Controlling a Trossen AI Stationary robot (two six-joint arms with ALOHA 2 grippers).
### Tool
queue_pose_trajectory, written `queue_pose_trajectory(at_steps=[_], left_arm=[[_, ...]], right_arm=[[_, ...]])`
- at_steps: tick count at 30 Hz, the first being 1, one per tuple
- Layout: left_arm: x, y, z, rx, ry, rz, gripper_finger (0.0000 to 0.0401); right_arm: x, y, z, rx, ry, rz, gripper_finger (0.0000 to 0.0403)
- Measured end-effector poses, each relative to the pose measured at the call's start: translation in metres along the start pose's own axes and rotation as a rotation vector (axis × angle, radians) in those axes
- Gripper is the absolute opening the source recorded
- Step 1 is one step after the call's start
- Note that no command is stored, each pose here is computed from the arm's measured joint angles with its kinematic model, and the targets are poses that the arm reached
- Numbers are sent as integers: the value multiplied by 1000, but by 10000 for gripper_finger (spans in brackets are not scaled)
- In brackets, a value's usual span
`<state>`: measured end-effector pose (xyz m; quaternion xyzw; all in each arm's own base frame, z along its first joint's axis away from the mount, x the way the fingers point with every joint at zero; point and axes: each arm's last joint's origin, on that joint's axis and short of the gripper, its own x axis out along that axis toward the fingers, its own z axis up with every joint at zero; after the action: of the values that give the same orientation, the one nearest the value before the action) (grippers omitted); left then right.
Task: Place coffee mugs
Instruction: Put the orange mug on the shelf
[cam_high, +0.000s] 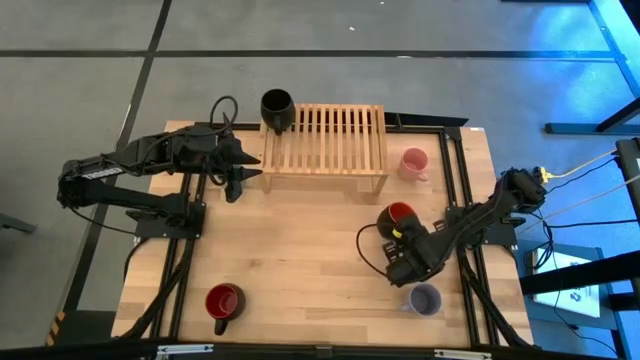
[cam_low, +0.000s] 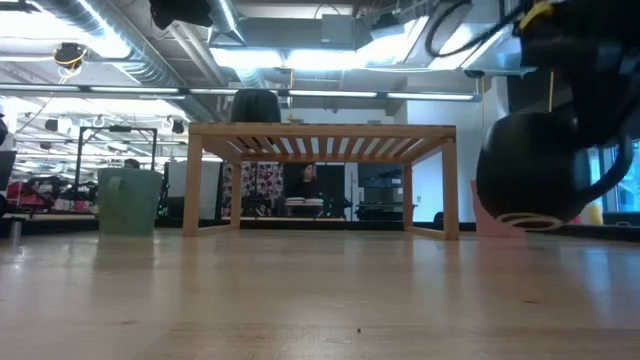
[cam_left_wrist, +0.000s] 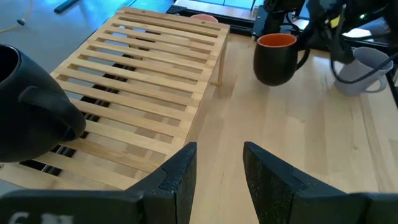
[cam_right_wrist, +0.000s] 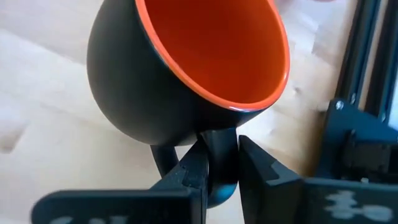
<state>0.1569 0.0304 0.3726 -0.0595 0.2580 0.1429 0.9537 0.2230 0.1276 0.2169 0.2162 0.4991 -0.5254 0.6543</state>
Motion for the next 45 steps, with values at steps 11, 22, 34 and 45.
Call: queue_pose_trajectory(at_steps=[11,22,34,45], left_arm=[[0,0,0,0,-1,0,126],[0,0,0,0,0,0,126],[0,0,-1,1,9,-6,126],[0,0,-1,0,9,-7,126]], right_arm=[[21,20,7,-47,-42,-23,65],[16,24,13,-16,-41,25,112],[-40,-26,29,-70,-35,323,221],[1,-77,-11,-121,-77,677,207]])
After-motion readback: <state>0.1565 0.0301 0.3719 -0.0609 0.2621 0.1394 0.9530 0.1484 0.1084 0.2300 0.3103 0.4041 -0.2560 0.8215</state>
